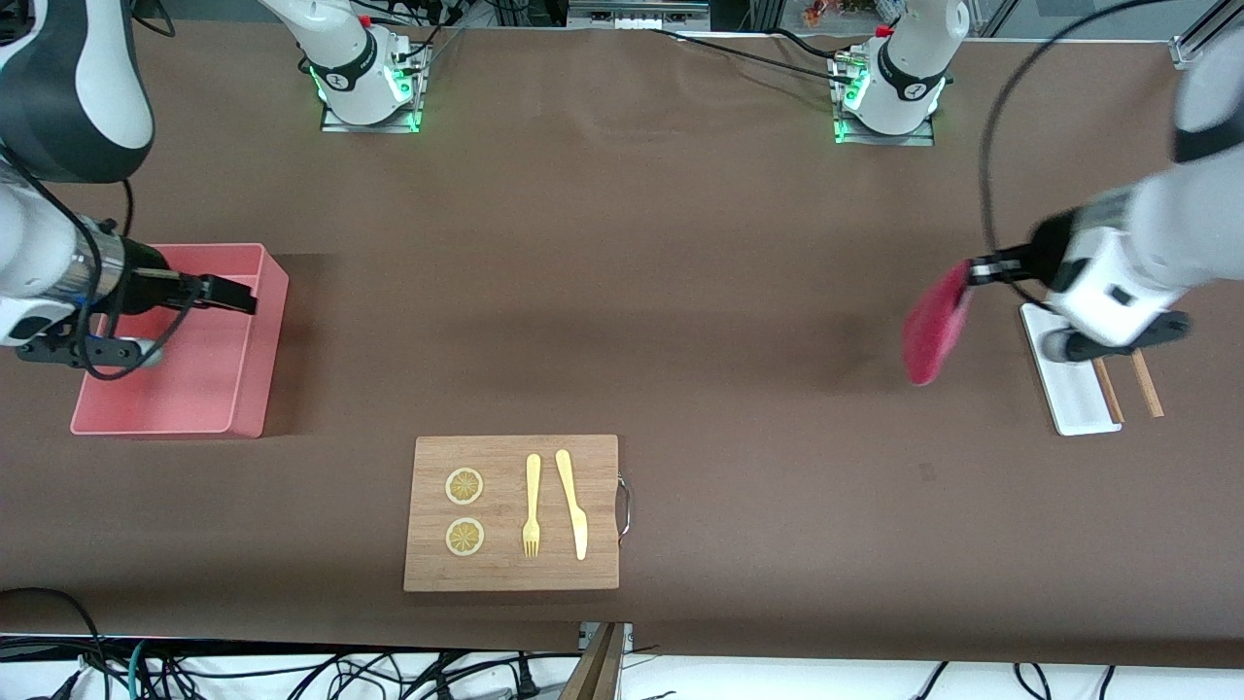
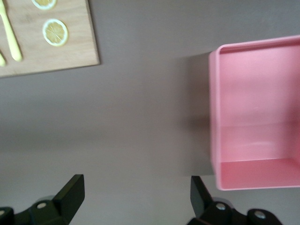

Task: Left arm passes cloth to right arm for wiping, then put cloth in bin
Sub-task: 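Carry the cloth with the left gripper while the right gripper approaches, then grasp the hanging end of the cloth with the right gripper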

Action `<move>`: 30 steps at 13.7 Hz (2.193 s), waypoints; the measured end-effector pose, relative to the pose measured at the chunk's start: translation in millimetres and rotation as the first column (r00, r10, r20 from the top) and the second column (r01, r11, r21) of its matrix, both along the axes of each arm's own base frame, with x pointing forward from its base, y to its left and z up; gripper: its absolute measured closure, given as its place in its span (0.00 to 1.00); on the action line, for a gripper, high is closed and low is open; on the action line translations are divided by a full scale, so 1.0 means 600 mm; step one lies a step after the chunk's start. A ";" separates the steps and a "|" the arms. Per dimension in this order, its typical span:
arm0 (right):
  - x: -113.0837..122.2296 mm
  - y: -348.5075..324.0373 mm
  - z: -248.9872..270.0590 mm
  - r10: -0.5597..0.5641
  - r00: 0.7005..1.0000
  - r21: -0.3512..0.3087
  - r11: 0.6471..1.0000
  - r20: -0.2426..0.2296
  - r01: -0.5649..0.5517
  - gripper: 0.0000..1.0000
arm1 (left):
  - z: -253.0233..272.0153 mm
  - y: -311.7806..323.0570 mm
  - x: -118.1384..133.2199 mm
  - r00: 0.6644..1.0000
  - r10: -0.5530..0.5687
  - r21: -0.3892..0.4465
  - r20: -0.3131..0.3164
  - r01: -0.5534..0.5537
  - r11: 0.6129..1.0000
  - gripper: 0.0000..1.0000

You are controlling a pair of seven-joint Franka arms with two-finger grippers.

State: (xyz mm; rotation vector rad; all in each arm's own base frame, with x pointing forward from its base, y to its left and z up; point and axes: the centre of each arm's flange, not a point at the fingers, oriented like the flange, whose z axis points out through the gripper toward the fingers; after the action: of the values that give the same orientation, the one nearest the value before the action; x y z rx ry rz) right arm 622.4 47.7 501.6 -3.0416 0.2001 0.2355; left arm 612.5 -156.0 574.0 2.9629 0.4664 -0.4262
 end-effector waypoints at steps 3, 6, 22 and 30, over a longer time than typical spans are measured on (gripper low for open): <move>0.014 0.062 -0.015 -0.109 0.994 0.035 0.994 0.024 0.108 0.00 | -0.004 -0.195 -0.020 0.985 0.153 -0.030 0.074 -0.151 0.988 0.98; 0.017 0.168 -0.025 -0.223 0.974 0.060 0.974 0.047 0.220 0.00 | -0.019 -0.351 -0.044 0.937 0.340 -0.136 0.078 -0.328 0.935 0.98; 0.031 0.365 -0.087 -0.569 0.821 0.198 0.812 0.055 0.550 0.00 | 0.010 -0.537 -0.045 0.693 0.567 -0.553 -0.445 -0.711 0.435 0.98; 0.052 0.381 -0.160 -0.595 0.802 0.217 0.790 0.044 0.574 0.00 | 0.007 -0.545 -0.041 0.675 0.576 -0.559 -0.461 -0.725 0.402 0.98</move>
State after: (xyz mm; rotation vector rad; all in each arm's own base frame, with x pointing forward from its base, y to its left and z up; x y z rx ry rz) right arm 653.8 276.5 405.6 -2.6199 1.0254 0.0319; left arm 588.1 -482.8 578.4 1.7649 1.1370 -0.6123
